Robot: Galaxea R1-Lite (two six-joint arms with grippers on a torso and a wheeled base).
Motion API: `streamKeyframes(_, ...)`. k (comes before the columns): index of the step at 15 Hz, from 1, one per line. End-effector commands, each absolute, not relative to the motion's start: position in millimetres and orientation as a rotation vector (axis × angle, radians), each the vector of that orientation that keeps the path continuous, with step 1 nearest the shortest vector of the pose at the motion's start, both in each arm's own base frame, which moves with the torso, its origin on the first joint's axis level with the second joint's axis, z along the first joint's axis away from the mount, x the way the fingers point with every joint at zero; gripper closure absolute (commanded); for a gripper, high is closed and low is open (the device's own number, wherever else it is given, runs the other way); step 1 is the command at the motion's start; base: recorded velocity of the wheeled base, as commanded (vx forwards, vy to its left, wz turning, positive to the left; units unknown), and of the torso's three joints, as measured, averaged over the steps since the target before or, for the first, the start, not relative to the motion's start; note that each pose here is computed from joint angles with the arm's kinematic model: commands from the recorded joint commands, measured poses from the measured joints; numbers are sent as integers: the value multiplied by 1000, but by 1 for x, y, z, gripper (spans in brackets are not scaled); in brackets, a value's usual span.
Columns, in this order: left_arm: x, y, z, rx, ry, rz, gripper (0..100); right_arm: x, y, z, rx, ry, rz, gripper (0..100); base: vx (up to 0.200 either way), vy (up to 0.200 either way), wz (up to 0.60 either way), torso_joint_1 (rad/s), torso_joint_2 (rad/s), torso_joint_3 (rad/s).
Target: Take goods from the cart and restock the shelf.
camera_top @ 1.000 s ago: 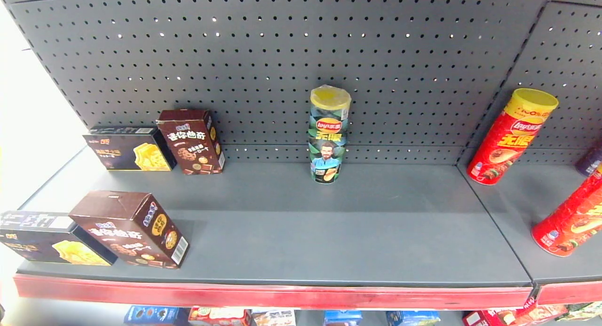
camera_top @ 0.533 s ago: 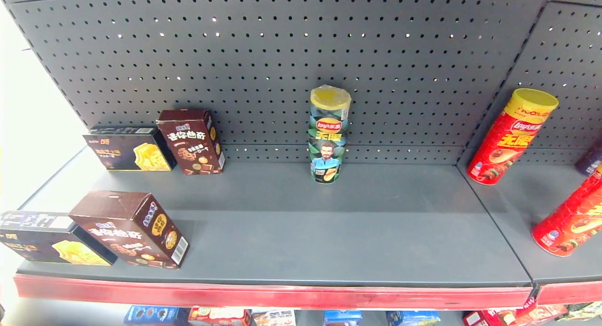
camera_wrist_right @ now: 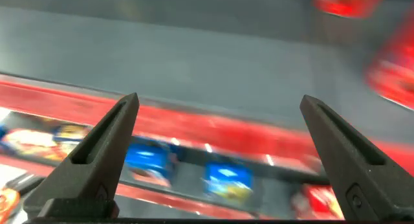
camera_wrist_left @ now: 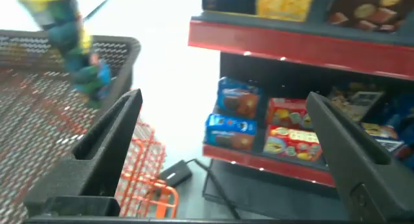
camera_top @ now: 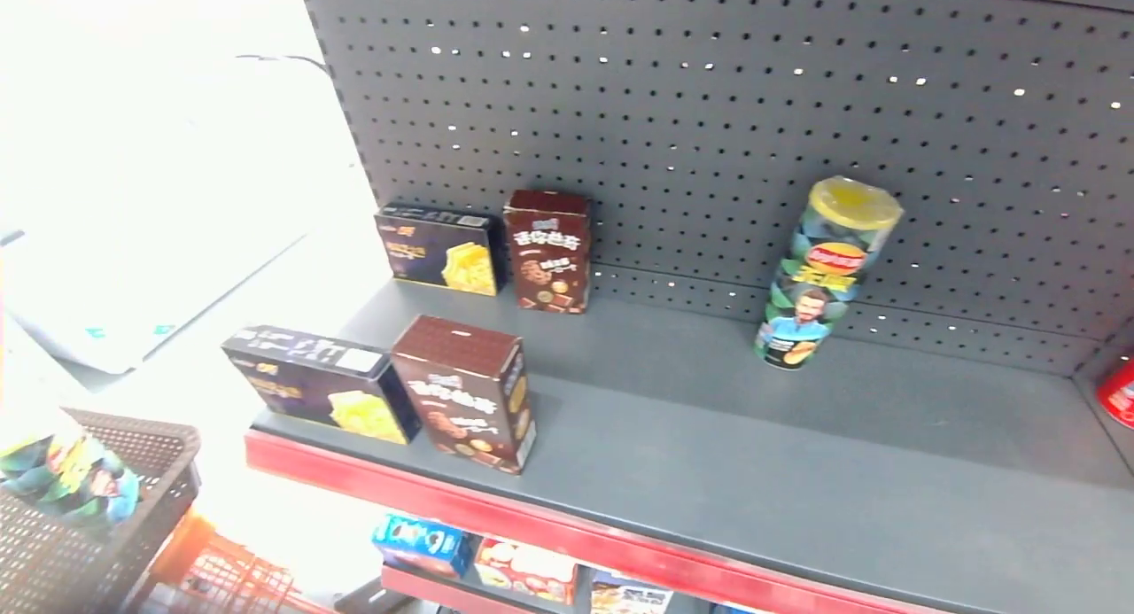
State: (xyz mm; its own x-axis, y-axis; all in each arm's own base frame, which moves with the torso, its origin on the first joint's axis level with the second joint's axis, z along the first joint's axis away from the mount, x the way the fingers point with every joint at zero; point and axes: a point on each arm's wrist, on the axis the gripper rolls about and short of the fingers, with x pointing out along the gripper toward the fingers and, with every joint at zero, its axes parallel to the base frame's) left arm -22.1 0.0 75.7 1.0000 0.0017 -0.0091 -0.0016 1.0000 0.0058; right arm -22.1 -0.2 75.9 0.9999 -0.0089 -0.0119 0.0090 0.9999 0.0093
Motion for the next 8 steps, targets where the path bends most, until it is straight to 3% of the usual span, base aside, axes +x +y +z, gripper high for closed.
streamKeyframes(1,-22,0,76,6,11,2,0,-22,0,76,9,14,-9,0,0,0,600,2,2,2)
streamKeyframes(3,-22,0,76,6,11,2,0,-22,0,76,9,14,-9,0,0,0,600,2,2,5)
streamKeyframes(8,-22,0,76,8,11,0,0,-22,0,75,8,15,-12,0,0,0,0,0,0,0)
